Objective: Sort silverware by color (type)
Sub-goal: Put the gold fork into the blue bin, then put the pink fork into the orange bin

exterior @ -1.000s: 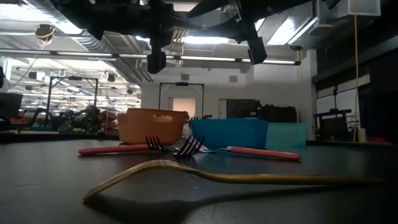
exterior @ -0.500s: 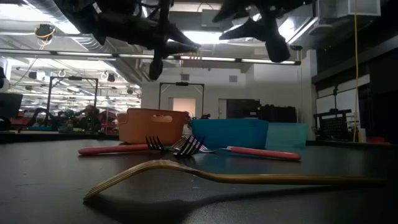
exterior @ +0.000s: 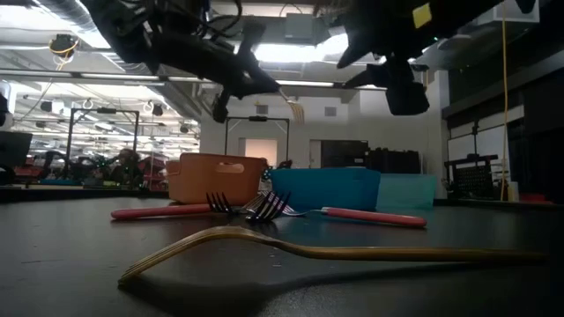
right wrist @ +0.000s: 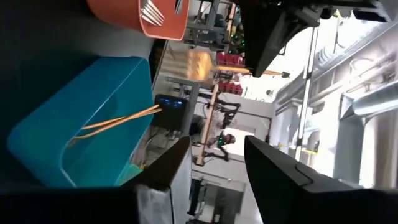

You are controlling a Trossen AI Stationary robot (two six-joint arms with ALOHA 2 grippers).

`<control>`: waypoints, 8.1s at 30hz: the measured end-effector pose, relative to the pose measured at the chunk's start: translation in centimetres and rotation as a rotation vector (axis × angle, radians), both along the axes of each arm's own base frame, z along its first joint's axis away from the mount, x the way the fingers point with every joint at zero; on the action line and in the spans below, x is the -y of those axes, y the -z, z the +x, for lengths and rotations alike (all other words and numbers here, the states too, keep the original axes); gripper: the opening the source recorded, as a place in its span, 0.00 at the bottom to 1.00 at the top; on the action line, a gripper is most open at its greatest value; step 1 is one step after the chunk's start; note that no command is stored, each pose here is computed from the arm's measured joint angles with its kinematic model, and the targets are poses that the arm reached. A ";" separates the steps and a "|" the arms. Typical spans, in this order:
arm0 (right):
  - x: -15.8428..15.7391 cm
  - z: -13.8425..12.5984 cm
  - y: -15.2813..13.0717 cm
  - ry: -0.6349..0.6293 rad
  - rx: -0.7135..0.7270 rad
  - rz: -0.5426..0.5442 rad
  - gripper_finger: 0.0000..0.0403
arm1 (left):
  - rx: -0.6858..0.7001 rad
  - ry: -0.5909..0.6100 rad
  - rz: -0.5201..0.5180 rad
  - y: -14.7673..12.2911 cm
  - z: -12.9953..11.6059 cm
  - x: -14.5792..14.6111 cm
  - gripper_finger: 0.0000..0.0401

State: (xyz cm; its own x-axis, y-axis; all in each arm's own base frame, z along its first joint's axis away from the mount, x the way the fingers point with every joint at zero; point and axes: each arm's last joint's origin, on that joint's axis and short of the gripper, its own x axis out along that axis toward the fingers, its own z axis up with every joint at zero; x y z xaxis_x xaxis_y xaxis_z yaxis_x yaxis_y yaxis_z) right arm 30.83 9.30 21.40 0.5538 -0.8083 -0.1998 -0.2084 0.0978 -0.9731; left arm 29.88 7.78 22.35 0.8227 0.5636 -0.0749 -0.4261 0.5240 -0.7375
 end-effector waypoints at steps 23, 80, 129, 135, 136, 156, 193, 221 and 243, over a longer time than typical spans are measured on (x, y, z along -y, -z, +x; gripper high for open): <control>0.4 -1.0 1.0 0.065 0.070 0.101 0.35 | -0.120 -0.080 0.027 5.8 9.4 -4.8 0.03; 0.4 -1.0 1.1 0.080 0.123 0.136 0.35 | -0.226 -0.072 0.031 7.5 9.5 -4.9 0.27; 4.9 2.0 1.9 0.317 0.503 1.669 0.35 | -0.733 0.212 0.397 -6.6 -0.7 -2.6 0.27; 4.8 2.5 3.2 0.391 0.525 1.694 0.35 | -0.769 0.220 0.381 -7.5 -2.2 -2.1 0.27; 4.8 2.7 3.7 0.408 0.518 1.692 0.35 | -0.775 0.223 0.379 -7.5 -2.3 -2.0 0.27; 3.1 3.2 6.5 0.421 0.507 1.577 0.35 | -0.836 0.267 0.355 -6.9 -2.4 -1.2 0.27; 3.1 3.6 9.3 0.493 0.452 1.573 0.35 | -0.847 0.257 0.359 -6.8 -2.4 -1.1 0.27; 3.1 3.6 9.3 0.495 0.453 1.573 0.02 | -0.847 0.257 0.359 -6.8 -2.4 -1.1 0.27; 3.1 3.8 8.1 0.443 0.528 1.579 0.01 | -0.661 0.196 0.438 -12.6 -8.0 0.6 0.27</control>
State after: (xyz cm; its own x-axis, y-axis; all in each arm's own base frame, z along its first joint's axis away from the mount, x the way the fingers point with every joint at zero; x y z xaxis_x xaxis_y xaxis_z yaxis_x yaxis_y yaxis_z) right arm 34.60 6.15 13.29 0.6226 -0.1222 -0.7730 0.3819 0.9096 0.1638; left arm 21.91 7.21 34.92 0.7724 0.5047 -0.3856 -0.5720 0.8166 -0.0770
